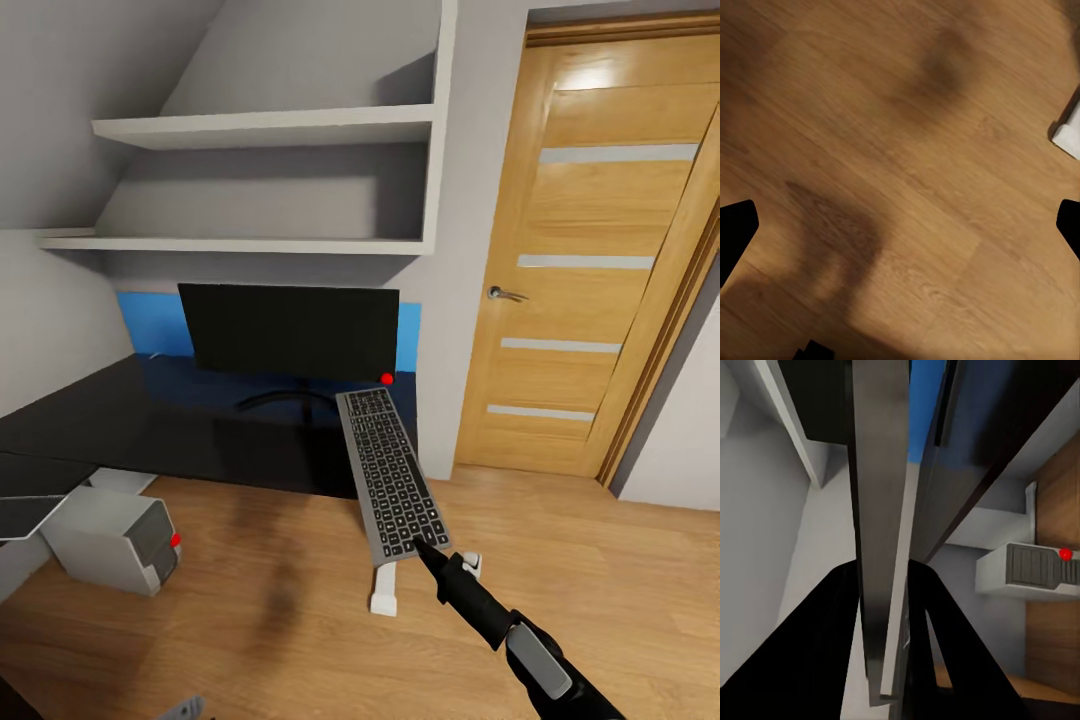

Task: In the bedroom, organize the workspace by keeping the computer under the desk, ensuring the monitor is on the desk, placing the keyboard on the desk next to the monitor, placing the mouse on the desk next to the keyboard, moving the folder from the swivel chair onto the desk next to the mouse, stacking the notebook on top of the folder with the pen on top of the notebook, and positioning the swivel chair next to the desk.

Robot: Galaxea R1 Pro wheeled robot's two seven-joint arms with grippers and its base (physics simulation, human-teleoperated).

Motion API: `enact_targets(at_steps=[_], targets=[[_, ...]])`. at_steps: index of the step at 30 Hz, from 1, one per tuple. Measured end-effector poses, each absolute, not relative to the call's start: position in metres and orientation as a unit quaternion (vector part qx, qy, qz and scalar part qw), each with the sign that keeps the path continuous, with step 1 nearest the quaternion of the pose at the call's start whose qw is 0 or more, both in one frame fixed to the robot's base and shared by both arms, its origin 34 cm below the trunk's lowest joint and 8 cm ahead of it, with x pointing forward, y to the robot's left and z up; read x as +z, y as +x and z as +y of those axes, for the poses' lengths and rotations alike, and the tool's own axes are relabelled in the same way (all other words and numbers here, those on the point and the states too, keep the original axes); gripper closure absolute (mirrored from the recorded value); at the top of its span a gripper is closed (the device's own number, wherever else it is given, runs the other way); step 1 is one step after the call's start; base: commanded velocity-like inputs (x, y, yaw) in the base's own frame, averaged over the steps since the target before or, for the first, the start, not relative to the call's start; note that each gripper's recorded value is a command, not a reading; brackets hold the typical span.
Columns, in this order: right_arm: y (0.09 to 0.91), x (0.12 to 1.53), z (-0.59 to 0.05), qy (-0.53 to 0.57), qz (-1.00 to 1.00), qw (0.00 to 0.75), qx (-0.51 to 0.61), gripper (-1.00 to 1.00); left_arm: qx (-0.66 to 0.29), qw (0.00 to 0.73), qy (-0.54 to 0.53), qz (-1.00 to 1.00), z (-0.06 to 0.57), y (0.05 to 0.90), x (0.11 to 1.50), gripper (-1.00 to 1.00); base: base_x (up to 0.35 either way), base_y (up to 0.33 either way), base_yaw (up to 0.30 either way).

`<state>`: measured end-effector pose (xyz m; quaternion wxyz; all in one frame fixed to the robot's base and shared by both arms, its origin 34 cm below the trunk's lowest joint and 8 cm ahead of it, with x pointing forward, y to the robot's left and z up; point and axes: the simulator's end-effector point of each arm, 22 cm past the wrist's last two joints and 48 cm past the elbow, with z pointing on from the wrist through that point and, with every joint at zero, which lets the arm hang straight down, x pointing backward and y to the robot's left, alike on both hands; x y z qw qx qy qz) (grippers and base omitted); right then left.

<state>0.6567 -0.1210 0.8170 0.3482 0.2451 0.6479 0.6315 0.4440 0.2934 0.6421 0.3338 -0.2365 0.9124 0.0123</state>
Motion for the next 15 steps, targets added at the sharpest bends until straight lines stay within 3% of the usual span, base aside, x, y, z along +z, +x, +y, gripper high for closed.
enact_targets(at_steps=[15], targets=[[0.675,0.794,-0.145,0.308,0.667,0.355,0.578,1.00,0.014,0.331,-0.237,0.913,0.294,0.442,0.640,-1.00,0.000,0.000,0.000]])
